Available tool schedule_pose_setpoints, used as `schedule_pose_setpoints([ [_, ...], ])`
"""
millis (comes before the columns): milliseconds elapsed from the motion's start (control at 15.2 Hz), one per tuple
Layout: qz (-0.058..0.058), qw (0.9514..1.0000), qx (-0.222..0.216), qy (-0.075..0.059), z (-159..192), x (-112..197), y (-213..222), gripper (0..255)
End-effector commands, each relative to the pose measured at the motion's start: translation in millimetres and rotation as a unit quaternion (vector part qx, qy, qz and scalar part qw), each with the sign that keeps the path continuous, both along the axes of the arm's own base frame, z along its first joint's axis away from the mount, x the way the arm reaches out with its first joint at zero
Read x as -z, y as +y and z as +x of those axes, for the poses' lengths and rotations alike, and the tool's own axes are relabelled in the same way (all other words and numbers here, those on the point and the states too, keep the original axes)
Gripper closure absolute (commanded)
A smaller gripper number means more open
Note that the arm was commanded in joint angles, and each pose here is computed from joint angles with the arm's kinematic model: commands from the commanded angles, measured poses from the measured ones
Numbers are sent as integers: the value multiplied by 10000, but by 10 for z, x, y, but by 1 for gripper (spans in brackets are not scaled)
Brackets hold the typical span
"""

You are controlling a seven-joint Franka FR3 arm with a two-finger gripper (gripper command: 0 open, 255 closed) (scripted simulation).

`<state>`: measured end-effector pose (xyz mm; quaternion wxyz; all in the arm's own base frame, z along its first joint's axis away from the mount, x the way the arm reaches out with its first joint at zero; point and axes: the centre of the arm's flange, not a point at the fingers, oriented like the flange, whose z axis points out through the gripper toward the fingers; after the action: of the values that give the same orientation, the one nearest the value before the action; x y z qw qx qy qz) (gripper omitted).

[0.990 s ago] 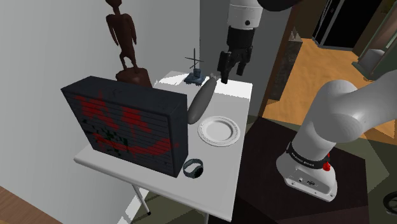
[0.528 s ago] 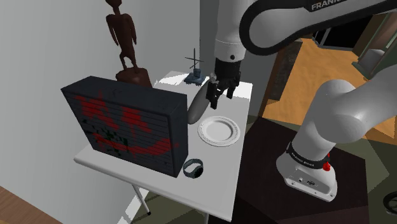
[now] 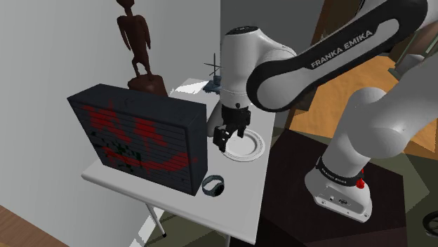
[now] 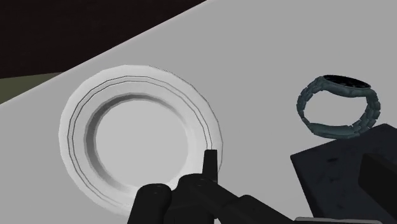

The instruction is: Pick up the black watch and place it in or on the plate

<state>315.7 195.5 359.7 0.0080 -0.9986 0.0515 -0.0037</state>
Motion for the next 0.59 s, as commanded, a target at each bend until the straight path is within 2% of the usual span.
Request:
schedule_pose_setpoints([
  [0, -7, 10000, -10, 3, -13, 209, 131, 0],
  [396, -45, 10000, -53, 38, -17, 858, 597, 0],
  [528, -47, 10000, -55, 40, -17, 944, 621, 0],
])
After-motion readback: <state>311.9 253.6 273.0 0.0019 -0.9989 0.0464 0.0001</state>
